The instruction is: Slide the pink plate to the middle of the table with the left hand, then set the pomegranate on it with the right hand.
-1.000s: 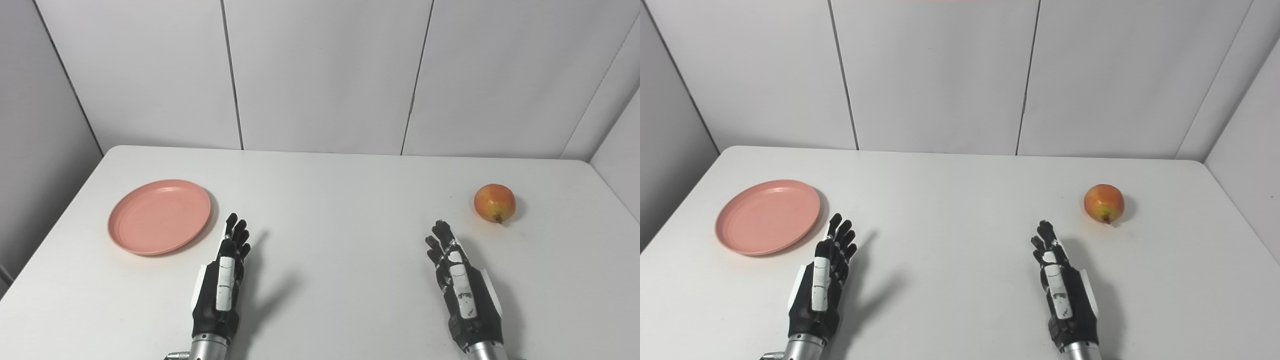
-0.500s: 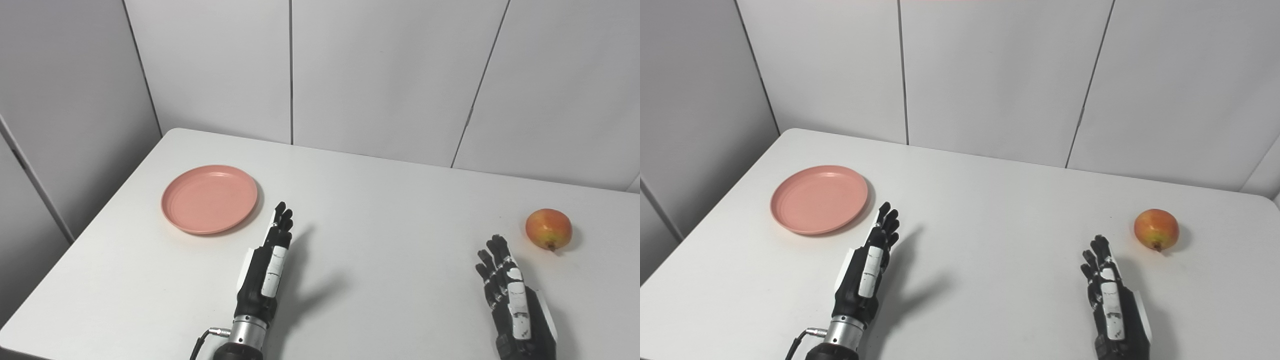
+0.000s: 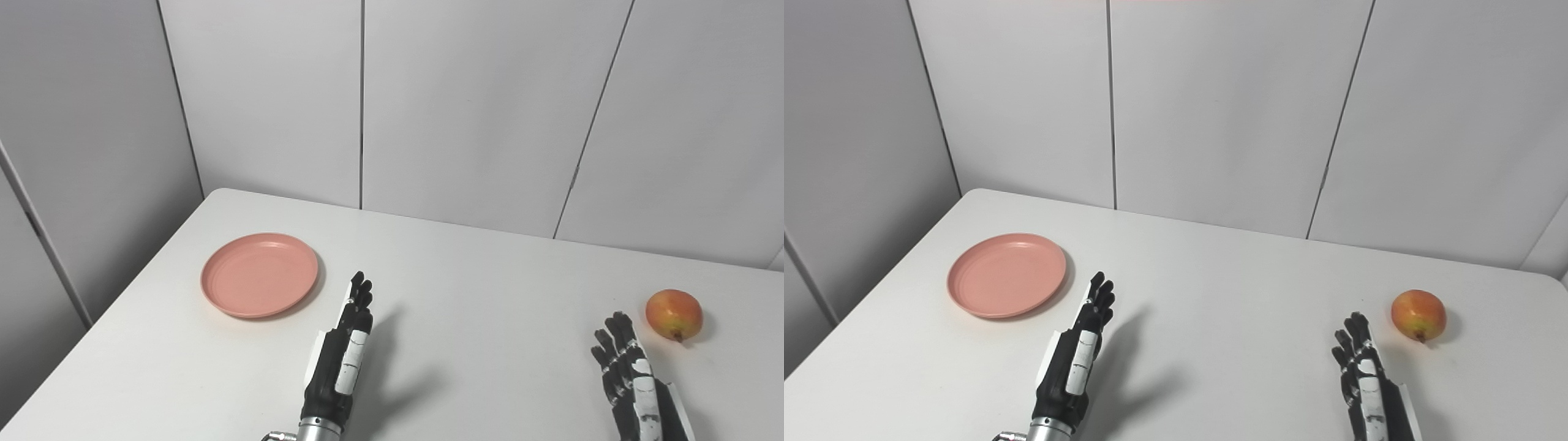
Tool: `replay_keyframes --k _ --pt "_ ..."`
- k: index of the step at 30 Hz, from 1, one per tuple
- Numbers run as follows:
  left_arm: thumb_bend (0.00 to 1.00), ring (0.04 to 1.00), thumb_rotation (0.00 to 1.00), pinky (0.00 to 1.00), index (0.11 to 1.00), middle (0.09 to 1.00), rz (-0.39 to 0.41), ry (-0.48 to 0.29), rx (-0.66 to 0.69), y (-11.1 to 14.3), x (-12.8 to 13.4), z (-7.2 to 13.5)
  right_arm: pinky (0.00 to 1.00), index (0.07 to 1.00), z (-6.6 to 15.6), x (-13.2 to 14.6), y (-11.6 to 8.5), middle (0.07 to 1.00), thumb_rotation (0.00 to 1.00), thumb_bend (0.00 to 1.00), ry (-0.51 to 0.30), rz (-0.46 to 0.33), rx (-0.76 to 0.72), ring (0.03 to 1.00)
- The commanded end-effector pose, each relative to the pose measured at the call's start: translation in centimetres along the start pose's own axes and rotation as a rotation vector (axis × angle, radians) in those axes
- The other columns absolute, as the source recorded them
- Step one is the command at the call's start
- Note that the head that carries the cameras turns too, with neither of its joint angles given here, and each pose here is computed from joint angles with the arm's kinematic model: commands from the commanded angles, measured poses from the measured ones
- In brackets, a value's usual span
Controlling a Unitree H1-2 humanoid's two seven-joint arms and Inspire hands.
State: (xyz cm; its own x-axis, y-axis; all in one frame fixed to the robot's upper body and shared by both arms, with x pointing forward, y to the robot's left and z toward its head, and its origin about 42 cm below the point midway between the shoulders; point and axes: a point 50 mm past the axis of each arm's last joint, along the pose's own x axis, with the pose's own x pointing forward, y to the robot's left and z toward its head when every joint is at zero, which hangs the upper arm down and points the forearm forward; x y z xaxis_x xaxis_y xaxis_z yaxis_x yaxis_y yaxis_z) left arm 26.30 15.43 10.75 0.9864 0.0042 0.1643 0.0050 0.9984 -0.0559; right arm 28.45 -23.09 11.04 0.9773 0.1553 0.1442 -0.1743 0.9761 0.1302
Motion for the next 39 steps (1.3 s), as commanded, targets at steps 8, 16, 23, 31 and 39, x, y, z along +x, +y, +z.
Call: replay_keyframes --k 8,16,23,31,39 --pt "0.68 0.988 1.0 1.0 1.0 1.0 0.012 0.079 -0.002 0.2 -1.8 -2.8 1.0 0.975 -2.0 -1.2 -0.4 1.0 0.9 0.81 0.028 -0.005 0.004 0.987" --pt "0.7 0.984 1.0 1.0 1.0 1.0 0.009 0.032 -0.017 0.4 -1.7 -3.2 1.0 0.975 -2.4 -1.2 -0.2 1.0 0.89 0.83 0.033 -0.003 0.007 0.985" --pt "0.86 0.976 0.95 1.0 0.999 0.985 -0.015 -0.093 -0.068 0.7 -0.8 -1.7 1.0 0.98 -2.6 -1.8 -0.4 1.0 0.9 0.81 0.047 0.006 0.016 0.982" --pt "0.84 0.98 0.97 1.0 0.983 0.964 -0.004 -0.099 -0.146 1.6 2.5 1.9 1.0 0.985 -2.8 -2.0 -0.8 0.996 0.89 0.78 0.051 -0.006 0.016 0.981" --pt "0.87 0.988 1.0 1.0 0.981 0.966 -0.02 -0.204 -0.139 3.1 6.3 7.0 1.0 0.966 -2.7 -2.2 -0.5 0.979 0.9 0.77 0.046 0.002 -0.04 0.968"
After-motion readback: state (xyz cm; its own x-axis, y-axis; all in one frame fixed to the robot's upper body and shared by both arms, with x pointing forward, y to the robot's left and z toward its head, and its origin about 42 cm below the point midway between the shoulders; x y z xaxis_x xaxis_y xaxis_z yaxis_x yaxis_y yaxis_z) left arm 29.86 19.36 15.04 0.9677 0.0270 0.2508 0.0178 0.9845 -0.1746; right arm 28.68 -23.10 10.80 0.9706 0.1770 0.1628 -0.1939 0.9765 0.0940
